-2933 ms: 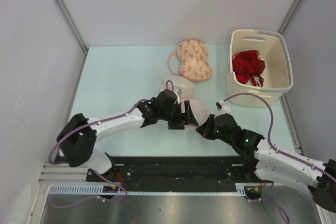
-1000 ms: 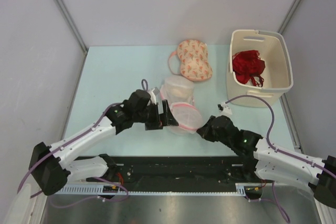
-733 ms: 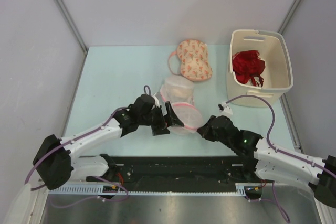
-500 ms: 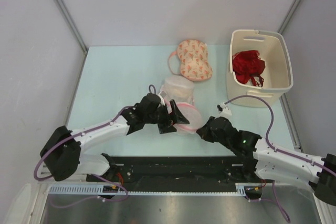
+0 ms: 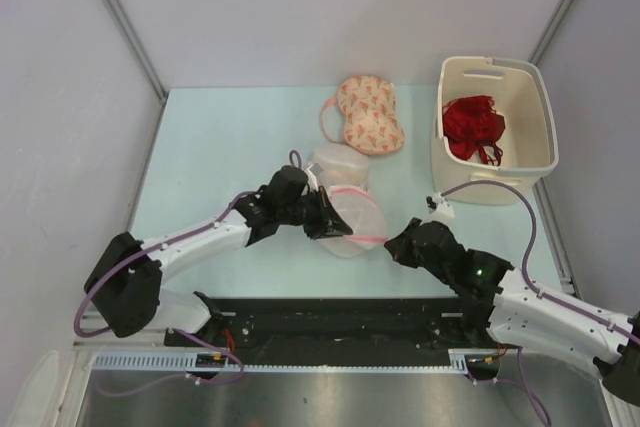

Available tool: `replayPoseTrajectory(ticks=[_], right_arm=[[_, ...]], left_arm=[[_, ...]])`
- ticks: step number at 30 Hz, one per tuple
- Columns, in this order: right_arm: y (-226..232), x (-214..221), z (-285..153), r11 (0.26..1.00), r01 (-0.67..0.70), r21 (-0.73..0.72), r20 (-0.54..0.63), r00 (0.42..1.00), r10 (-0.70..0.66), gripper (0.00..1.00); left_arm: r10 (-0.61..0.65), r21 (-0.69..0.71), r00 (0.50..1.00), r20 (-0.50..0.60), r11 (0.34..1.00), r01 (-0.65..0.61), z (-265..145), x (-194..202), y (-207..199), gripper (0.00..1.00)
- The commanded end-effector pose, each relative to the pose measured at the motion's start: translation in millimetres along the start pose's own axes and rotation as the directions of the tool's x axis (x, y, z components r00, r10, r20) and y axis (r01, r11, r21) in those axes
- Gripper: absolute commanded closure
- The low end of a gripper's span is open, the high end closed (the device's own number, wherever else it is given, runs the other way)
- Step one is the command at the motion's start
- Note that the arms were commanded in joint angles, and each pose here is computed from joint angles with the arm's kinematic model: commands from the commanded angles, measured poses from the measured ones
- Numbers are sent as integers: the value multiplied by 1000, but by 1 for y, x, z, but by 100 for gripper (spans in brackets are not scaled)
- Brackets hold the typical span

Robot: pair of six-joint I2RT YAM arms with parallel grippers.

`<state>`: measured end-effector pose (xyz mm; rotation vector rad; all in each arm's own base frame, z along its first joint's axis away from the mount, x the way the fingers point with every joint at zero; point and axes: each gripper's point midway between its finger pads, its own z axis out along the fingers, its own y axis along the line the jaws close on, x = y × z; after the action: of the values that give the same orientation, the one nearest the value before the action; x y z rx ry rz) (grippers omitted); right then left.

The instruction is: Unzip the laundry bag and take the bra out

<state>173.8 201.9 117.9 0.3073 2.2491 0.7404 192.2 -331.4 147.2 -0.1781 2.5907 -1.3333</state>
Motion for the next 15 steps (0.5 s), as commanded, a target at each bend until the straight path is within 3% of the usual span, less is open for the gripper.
replayPoseTrajectory(ticks=[1,8,15], right_arm=[[-26,-28,-1,991,66,112,76,994,-75,100],[-45,-60,28,982,138,128,120,981,-154,100],[-71,-98,54,970,167,175,158,968,-195,100]], left_arm=[[110,81,994,-22,991,-108,-27,-6,-19,100],[253,223,962,-105,948,-225,-36,5,-39,100],[304,357,940,-158,905,-233,-46,16,-63,100]])
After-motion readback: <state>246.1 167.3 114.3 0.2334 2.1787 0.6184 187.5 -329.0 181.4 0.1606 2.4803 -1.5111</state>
